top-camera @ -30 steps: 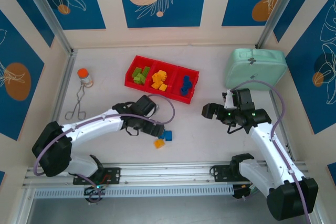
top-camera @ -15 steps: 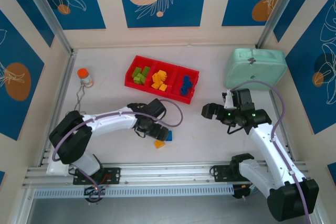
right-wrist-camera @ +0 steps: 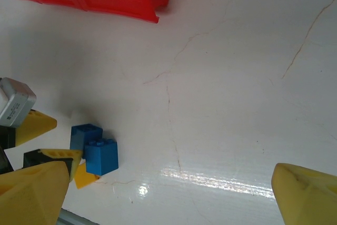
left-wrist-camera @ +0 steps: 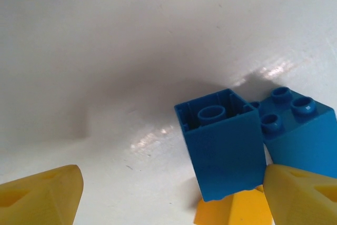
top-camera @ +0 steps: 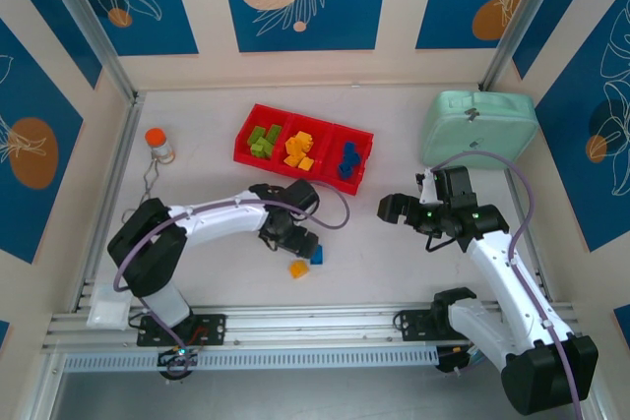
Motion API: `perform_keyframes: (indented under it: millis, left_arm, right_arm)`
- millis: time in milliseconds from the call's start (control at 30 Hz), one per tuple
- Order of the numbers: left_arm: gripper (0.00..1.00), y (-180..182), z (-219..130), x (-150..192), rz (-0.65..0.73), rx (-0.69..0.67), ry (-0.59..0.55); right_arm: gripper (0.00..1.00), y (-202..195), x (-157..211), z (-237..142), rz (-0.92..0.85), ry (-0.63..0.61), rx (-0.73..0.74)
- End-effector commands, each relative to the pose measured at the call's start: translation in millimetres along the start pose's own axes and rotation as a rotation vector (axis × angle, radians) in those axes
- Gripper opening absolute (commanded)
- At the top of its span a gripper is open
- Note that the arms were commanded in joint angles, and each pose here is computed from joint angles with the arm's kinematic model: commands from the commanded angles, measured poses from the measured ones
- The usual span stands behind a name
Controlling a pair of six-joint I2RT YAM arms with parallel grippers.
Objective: Sort the legos into containers by color
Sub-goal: Move the lego to the center of the table, then pick up the lego from the center of the table.
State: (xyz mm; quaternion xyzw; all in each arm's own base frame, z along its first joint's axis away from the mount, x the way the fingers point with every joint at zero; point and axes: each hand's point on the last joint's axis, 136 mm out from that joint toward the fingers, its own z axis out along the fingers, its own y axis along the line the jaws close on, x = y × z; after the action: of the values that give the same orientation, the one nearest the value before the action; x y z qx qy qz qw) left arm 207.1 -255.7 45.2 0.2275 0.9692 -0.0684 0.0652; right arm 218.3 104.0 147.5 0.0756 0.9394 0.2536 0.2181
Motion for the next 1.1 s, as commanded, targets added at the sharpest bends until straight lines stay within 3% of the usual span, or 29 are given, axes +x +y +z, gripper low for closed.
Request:
perform_keyframes:
  millis: [0, 233, 500, 767, 1067]
  left_arm:
    - [0.88, 31.0, -2.5, -8.3, -0.034, -0.106, -0.012]
    - [0.88, 34.8, -20.4, -9.9, -0.066, -0.084, -0.064]
    - [0.90, -16.6, -34.2, -5.8, 0.075, 0.205, -0.098]
    - [0.86, -12.6, -14.7, -7.2, 0.167, 0.145, 0.015]
    - [0.68, -9.8, 10.0, -22.6, 0.216, 0.138, 0.100]
  right_arm:
    - [0.99, -0.7, 2.9, 0.7, 0.005, 0.005, 0.001]
    - [0.99, -0.8, 2.7, 1.7, 0.003, 0.008, 0.001]
    - [0.99, -2.1, 2.6, 4.1, 0.005, 0.013, 0.005]
    - [0.99, -1.3, 2.1, 2.4, 0.005, 0.015, 0.004]
    - [0.99, -0.5, 1.6, -0.3, 0.001, 0.013, 0.004]
